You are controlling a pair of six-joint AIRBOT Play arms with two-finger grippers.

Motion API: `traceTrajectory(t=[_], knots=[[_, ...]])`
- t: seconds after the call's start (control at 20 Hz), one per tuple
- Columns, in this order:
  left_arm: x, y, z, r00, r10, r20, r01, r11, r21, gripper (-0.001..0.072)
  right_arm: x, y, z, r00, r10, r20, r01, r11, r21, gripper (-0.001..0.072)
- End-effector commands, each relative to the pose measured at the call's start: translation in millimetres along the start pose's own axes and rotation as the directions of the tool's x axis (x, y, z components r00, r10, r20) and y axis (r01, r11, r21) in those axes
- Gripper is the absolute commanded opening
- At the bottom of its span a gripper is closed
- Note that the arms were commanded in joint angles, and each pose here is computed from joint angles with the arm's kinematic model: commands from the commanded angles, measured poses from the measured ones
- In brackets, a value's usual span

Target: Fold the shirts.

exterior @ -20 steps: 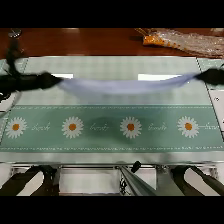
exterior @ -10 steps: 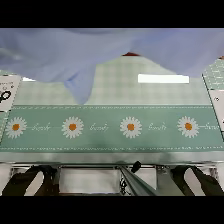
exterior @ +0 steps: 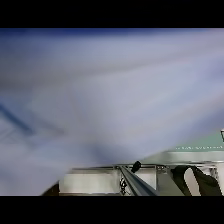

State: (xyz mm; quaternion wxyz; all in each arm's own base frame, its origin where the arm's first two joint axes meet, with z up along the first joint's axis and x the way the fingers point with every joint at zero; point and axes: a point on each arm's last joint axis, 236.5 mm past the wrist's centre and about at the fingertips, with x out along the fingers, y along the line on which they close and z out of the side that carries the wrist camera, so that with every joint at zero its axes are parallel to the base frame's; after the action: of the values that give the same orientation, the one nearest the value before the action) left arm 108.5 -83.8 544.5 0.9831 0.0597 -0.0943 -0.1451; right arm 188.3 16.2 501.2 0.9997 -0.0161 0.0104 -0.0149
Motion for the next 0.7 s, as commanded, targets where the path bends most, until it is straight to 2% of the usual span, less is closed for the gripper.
traceTrajectory(t=[0.0, 0.15, 0.25, 0.4, 0.5, 0.6, 0.65], knots=[[1, 9, -91, 0.923, 0.004, -0.384, -0.033, 0.997, -0.069, 0.002, -7, -15, -67, 0.957, -0.056, -0.285, 0.057, 0.998, -0.005, 0.0029], [17, 14, -171, 0.726, -0.093, -0.681, -0.049, 0.981, -0.186, 0.002, 15, -19, -121, 0.854, 0.016, -0.521, 0.01, 0.999, 0.047, 0.0028], [34, 16, -207, 0.642, -0.147, -0.752, -0.055, 0.97, -0.236, 0.002, 35, -23, -167, 0.746, 0.077, -0.661, -0.016, 0.995, 0.098, 0.0028], [48, 16, -287, 0.455, -0.24, -0.858, -0.091, 0.946, -0.312, 0.0019, 61, -36, -263, 0.493, 0.086, -0.865, -0.014, 0.996, 0.091, 0.0028], [61, 16, -351, 0.353, -0.295, -0.888, -0.129, 0.925, -0.359, 0.002, 84, -31, -321, 0.335, 0.111, -0.936, -0.059, 0.994, 0.097, 0.0028], [80, 12, -407, 0.3, -0.351, -0.887, -0.153, 0.9, -0.408, 0.002, 121, -25, -357, 0.262, 0.138, -0.955, -0.094, 0.989, 0.117, 0.0028], [92, 14, -429, 0.29, -0.361, -0.886, -0.17, 0.892, -0.419, 0.002, 146, -25, -371, 0.269, 0.141, -0.953, -0.096, 0.988, 0.119, 0.0028]])
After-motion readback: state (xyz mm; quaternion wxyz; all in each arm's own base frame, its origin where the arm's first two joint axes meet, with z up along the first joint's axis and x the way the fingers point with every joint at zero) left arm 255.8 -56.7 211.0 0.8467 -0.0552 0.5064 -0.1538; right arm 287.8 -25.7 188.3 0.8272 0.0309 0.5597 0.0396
